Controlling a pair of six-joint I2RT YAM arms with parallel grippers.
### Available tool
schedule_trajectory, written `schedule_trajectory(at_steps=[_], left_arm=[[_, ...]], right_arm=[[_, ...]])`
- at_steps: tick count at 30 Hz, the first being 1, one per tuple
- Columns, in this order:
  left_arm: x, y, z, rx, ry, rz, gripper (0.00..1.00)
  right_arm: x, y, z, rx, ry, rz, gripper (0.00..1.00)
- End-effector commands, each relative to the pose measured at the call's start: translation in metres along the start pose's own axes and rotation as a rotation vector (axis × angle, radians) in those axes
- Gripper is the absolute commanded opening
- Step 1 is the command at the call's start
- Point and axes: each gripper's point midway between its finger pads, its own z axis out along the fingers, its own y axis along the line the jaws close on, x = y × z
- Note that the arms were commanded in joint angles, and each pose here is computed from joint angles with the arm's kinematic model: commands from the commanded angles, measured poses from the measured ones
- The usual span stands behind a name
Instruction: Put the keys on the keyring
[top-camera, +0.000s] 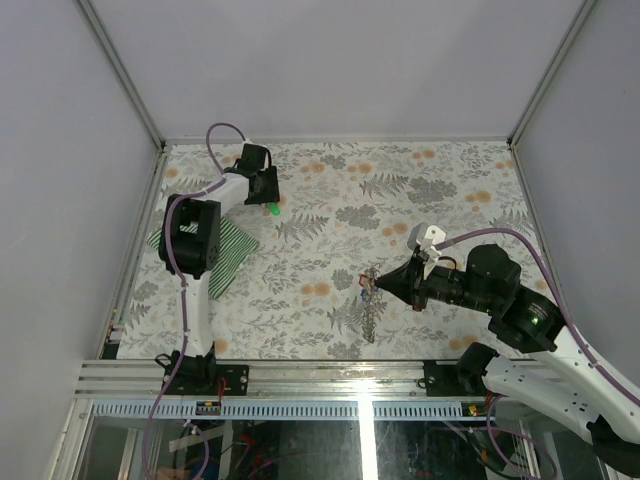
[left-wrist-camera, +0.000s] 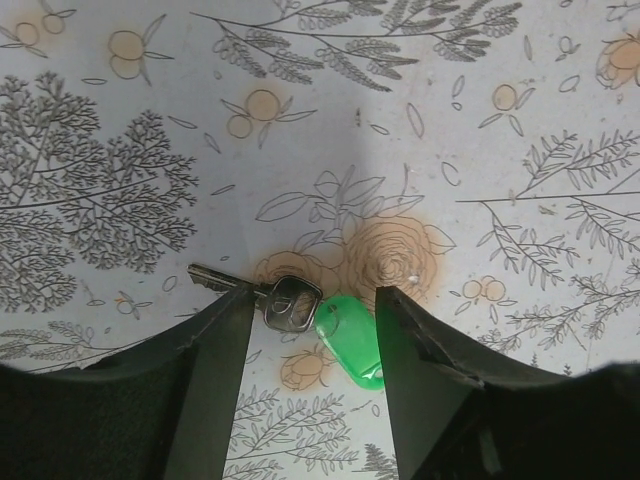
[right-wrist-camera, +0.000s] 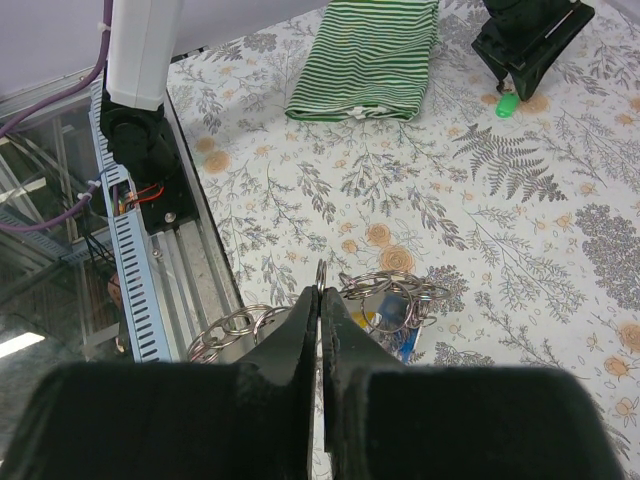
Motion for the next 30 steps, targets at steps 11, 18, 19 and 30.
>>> schedule_trajectory(at_steps=[11,18,19,30], left_arm=[[0.064,-0.035,-0.011,-0.020,0.086,0.167,0.49],[0.108,-0.061,-0.029,0.017,0.124,0.266,0.50],[0.115,-0.065,-0.033,0.026,0.132,0.283,0.49],[0.193,-0.104,-0.073,0.123,0.199,0.417,0.49]], right_arm=[[-0.026,0.001,-0.001,-0.002,-0.089,-0.026,0.00],[-0.027,0.001,0.002,-0.007,-0.086,-0.024,0.00],[-0.027,0.001,0.002,-0.006,-0.087,-0.024,0.00],[-0.026,0.000,0.005,-0.007,-0.082,-0.019,0.00]])
